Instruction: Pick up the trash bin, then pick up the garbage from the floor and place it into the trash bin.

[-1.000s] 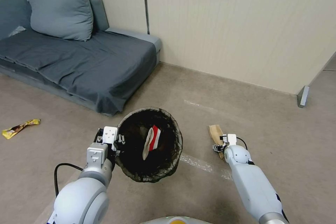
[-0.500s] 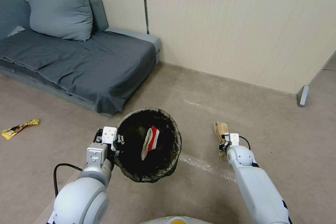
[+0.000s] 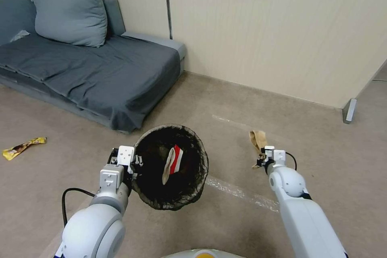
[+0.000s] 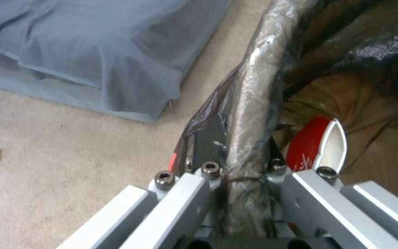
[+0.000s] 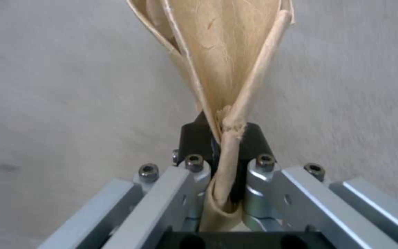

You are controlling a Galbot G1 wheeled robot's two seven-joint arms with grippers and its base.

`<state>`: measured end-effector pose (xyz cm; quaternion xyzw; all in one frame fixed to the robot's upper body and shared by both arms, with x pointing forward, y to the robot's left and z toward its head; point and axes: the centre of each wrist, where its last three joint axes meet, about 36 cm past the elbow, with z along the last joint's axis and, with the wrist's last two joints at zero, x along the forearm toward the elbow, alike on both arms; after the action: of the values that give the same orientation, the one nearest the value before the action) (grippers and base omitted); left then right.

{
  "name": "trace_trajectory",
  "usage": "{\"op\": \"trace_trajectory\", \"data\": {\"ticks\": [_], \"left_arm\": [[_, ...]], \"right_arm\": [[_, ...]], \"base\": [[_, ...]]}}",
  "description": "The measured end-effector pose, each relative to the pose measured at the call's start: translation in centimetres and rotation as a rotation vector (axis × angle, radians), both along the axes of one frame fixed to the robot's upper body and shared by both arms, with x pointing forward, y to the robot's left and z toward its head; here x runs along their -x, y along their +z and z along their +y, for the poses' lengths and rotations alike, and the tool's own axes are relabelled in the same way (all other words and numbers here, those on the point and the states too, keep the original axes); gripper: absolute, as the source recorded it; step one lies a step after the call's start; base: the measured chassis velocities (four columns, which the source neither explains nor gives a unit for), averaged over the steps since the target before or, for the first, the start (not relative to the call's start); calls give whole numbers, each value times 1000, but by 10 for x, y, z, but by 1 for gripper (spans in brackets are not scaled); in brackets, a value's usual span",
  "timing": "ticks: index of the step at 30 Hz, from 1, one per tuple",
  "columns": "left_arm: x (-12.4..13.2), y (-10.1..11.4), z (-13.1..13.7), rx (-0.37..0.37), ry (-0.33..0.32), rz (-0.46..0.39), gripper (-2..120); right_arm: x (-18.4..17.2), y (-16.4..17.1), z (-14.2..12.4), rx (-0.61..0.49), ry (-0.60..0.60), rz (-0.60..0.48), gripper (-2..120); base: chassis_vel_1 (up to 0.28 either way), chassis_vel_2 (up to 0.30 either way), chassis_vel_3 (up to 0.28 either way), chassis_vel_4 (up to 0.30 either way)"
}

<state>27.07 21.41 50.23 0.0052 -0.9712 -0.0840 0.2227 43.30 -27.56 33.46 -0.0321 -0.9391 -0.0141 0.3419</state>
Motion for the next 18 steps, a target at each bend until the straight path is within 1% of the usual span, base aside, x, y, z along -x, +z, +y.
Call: {"op": "trace_trajectory", "data": {"ticks": [1, 2, 3, 4, 6, 7, 10, 11, 12, 14, 15, 16, 18], "left_arm": [[0, 0, 0, 1, 1, 0, 0], [0, 0, 0, 2, 2, 0, 0], [0, 0, 0, 2, 2, 0, 0], [0, 0, 0, 2, 2, 0, 0], [-1, -1, -1, 5, 1, 2, 0], [-1, -1, -1, 5, 1, 2, 0], [-2, -3, -2, 7, 1, 5, 0], [-2, -3, -2, 7, 1, 6, 0], [-2, -3, -2, 7, 1, 6, 0], [-2, -4, -3, 6, 0, 7, 0], [-2, -4, -3, 6, -1, 7, 0], [-2, -4, -3, 6, -1, 7, 0], [-2, -5, -3, 5, -2, 10, 0]], "right_arm": [[9, 20, 2, -45, 16, -32, 1], [20, 48, 6, -121, 53, -68, 1], [20, 48, 6, -121, 53, -68, 1], [27, 65, 9, -175, 90, -92, 1], [44, 110, 21, -288, 212, -198, 1], [44, 110, 21, -288, 212, -198, 1], [60, 161, 38, -402, 408, -375, 1], [65, 177, 43, -435, 501, -442, 1], [65, 177, 43, -435, 501, -442, 1], [72, 200, 47, -452, 670, -526, 1], [75, 209, 48, -449, 739, -541, 1], [75, 209, 48, -449, 739, -541, 1], [81, 222, 53, -425, 868, -544, 1]], "base": [[0, 0, 0, 0], [0, 0, 0, 0], [0, 0, 0, 0], [0, 0, 0, 0], [0, 0, 0, 0], [0, 0, 0, 0], [0, 0, 0, 0], [0, 0, 0, 0], [0, 0, 0, 0], [0, 0, 0, 0], [0, 0, 0, 0], [0, 0, 0, 0], [0, 0, 0, 0]]}}
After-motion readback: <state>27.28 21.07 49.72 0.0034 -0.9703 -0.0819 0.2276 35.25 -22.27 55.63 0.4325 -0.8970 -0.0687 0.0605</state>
